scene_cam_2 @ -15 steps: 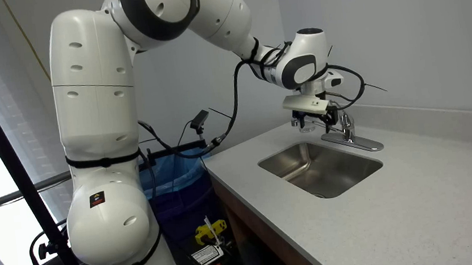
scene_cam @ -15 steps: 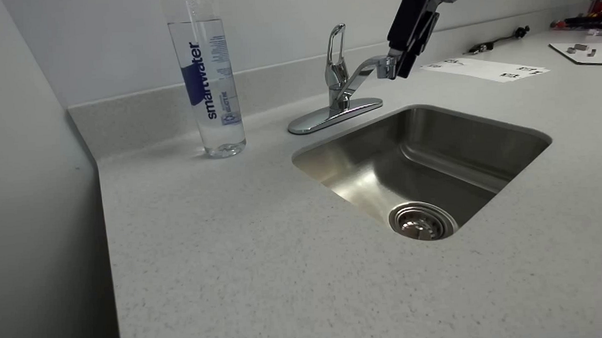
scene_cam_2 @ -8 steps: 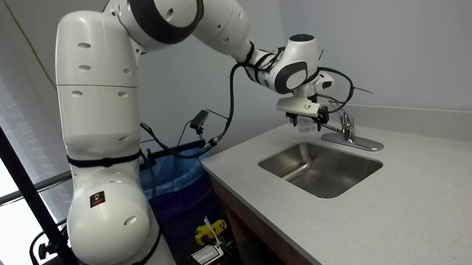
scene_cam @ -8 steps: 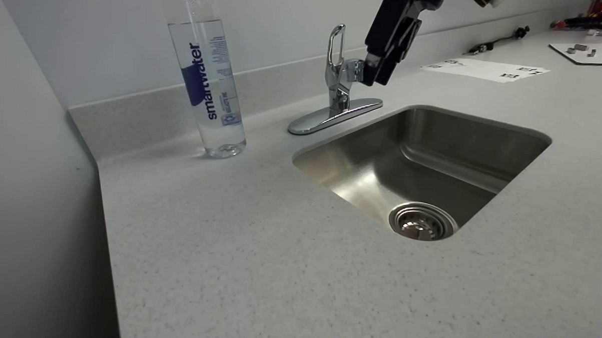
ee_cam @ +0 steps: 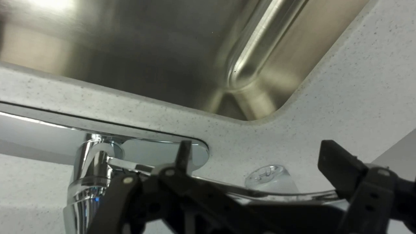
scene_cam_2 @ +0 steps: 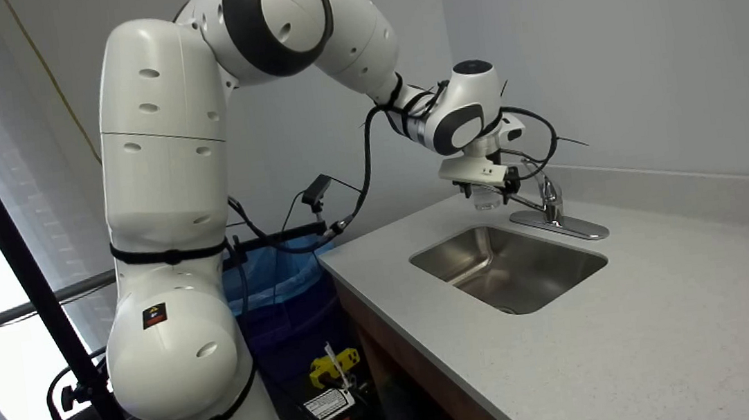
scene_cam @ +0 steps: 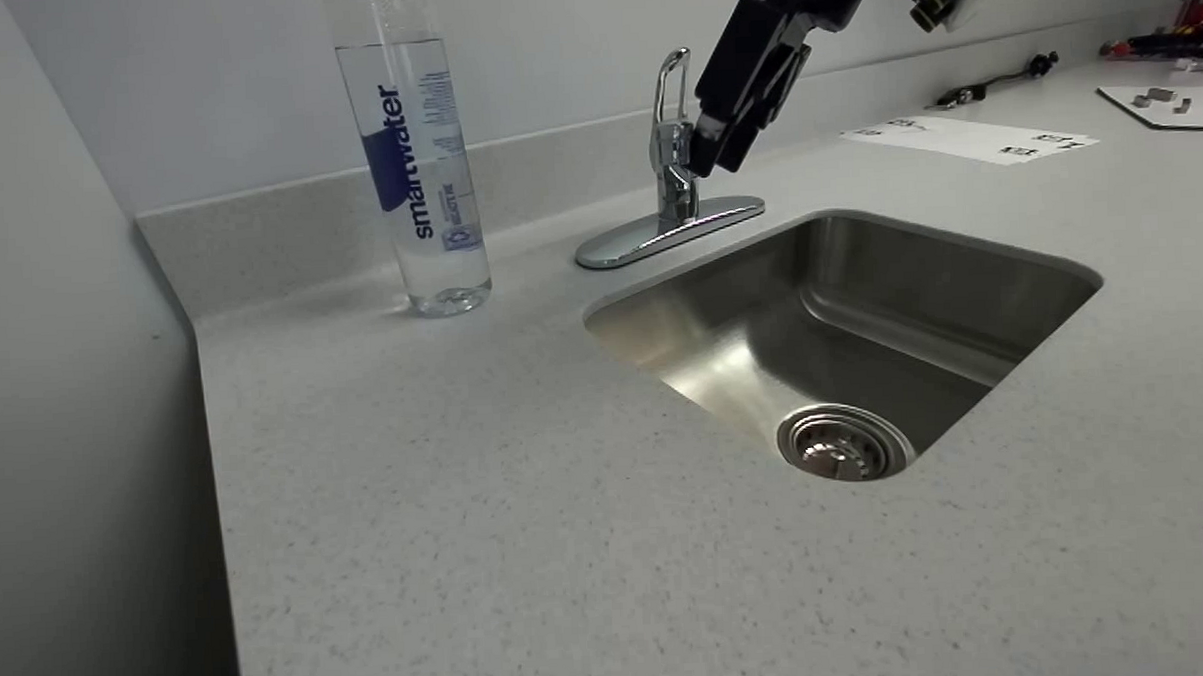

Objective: Move the spout to the left and close the tap

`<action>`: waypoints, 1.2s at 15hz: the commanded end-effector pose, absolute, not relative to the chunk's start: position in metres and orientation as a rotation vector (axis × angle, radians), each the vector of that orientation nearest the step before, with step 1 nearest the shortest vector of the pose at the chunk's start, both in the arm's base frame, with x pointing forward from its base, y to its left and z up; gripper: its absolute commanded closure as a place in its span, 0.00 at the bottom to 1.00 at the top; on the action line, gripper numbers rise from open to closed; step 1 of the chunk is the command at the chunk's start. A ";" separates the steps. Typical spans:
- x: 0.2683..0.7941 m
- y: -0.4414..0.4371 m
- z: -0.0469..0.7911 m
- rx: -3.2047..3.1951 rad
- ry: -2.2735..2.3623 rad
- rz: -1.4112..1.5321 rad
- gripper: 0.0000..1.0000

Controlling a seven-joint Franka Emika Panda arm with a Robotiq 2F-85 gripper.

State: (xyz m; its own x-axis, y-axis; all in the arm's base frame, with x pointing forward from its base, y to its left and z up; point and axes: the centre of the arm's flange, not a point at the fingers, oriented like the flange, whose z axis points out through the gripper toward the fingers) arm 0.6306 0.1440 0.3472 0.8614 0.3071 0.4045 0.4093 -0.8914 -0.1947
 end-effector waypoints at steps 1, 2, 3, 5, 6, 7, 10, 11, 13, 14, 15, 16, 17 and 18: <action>0.642 0.158 0.347 -2.700 -0.585 -0.604 0.00; 0.642 0.158 0.346 -2.695 -0.594 -0.613 0.00; 0.643 0.159 0.346 -2.691 -0.602 -0.623 0.00; 0.644 0.160 0.345 -2.681 -0.621 -0.648 0.00; 0.645 0.160 0.345 -2.676 -0.631 -0.664 0.00; 0.645 0.161 0.345 -2.672 -0.638 -0.672 0.00; 0.646 0.162 0.343 -2.659 -0.646 -0.694 0.00; 0.646 0.162 0.343 -2.654 -0.647 -0.700 0.00; 0.646 0.162 0.342 -2.652 -0.648 -0.708 0.00; 0.646 0.163 0.343 -2.656 -0.644 -0.694 0.00; 0.645 0.162 0.343 -2.666 -0.637 -0.672 0.00; 0.644 0.162 0.343 -2.675 -0.634 -0.659 0.00; 0.644 0.162 0.344 -2.685 -0.636 -0.640 0.00; 0.643 0.161 0.345 -2.695 -0.638 -0.624 0.00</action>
State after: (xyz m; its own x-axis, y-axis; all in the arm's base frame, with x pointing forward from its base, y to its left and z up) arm 0.6370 0.1516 0.3404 0.7999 0.3550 0.4839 0.4812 -0.8612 -0.1637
